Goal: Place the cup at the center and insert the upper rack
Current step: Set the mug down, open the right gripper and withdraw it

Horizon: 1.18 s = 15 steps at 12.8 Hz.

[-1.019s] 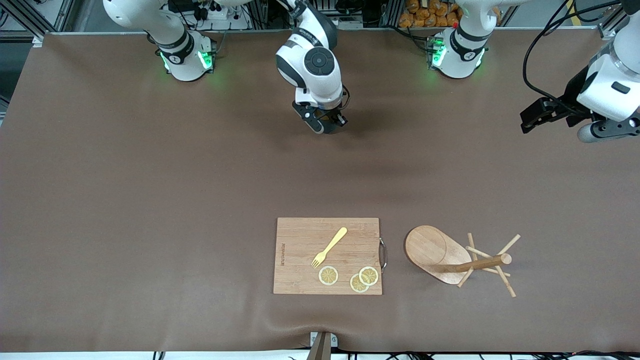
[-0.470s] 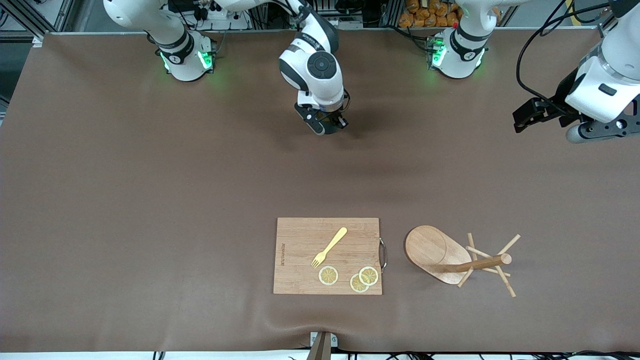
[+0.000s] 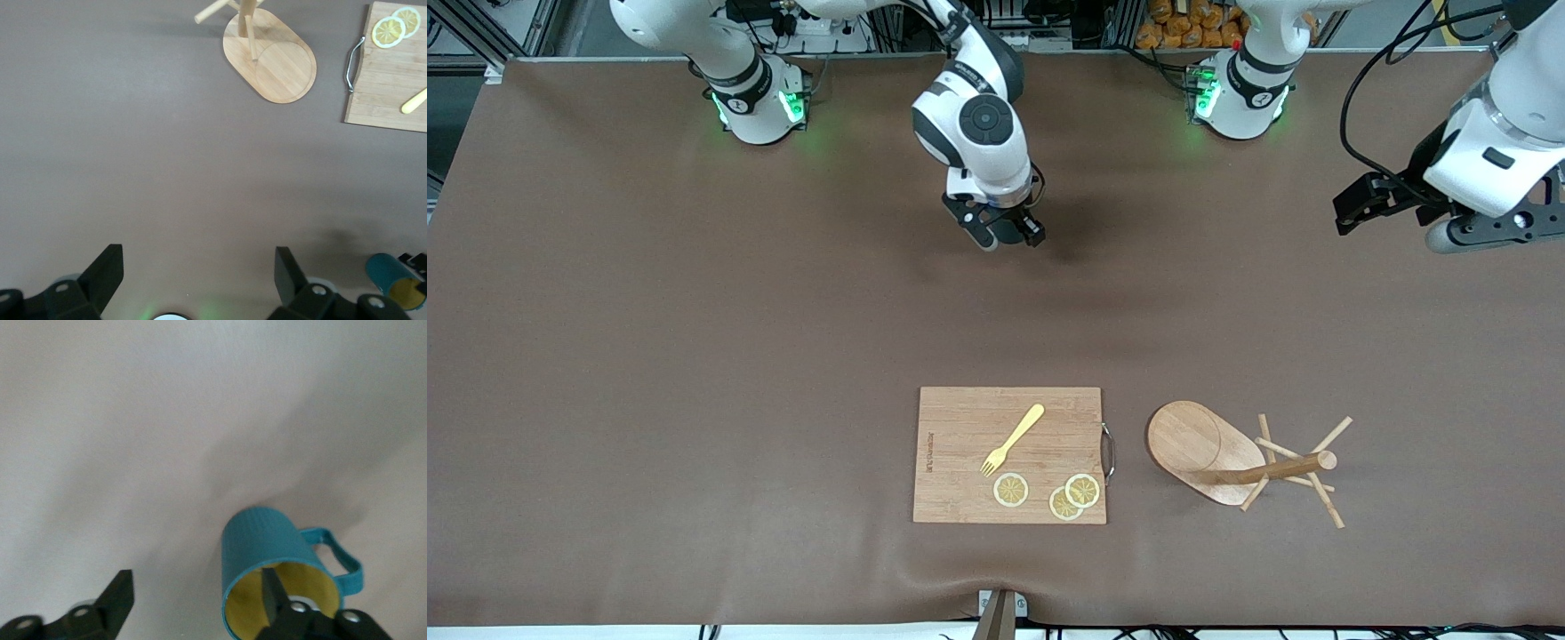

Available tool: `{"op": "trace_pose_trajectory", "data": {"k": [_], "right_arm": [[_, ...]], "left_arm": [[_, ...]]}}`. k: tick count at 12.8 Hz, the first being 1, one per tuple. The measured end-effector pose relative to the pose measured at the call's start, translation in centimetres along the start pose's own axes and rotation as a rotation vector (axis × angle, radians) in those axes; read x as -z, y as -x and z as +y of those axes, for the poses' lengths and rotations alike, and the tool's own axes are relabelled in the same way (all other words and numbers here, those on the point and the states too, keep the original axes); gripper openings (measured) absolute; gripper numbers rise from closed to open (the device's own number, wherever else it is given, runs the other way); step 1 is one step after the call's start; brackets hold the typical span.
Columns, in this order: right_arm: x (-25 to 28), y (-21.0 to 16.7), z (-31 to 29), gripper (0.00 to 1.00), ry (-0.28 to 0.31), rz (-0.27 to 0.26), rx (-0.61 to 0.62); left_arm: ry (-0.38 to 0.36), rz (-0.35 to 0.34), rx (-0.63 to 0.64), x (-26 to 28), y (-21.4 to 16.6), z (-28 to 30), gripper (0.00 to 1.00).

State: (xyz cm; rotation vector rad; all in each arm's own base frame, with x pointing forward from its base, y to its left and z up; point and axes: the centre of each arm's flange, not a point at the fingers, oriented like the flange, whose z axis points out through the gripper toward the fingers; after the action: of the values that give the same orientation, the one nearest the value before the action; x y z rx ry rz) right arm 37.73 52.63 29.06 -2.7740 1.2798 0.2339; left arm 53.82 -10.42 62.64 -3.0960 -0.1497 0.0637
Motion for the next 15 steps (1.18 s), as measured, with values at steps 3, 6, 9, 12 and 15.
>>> {"op": "trace_pose_trajectory", "data": {"k": [3, 6, 9, 12, 15], "right_arm": [[6.3, -4.9, -0.3, 1.0, 0.01, -0.014, 0.102], [12.9, -10.8, 0.7, 1.0, 0.008, -0.028, 0.235], [19.1, -19.2, 3.0, 1.0, -0.003, -0.042, 0.383], [24.7, -28.7, 7.8, 1.0, -0.004, -0.068, 0.499], [26.8, -32.1, 10.8, 1.0, 0.045, -0.051, 0.547]], "left_arm": [[-0.007, -0.009, 0.032, -0.1, 1.1, 3.0, 1.0], [-0.024, -0.029, 0.073, -1.1, 3.1, 7.6, 1.0], [-0.042, -0.045, 0.073, -2.2, 5.0, 11.1, 1.0], [-0.064, -0.062, 0.073, -3.9, 6.9, 14.4, 1.0], [-0.061, -0.034, 0.139, -5.5, 9.8, 19.2, 1.0]]}}
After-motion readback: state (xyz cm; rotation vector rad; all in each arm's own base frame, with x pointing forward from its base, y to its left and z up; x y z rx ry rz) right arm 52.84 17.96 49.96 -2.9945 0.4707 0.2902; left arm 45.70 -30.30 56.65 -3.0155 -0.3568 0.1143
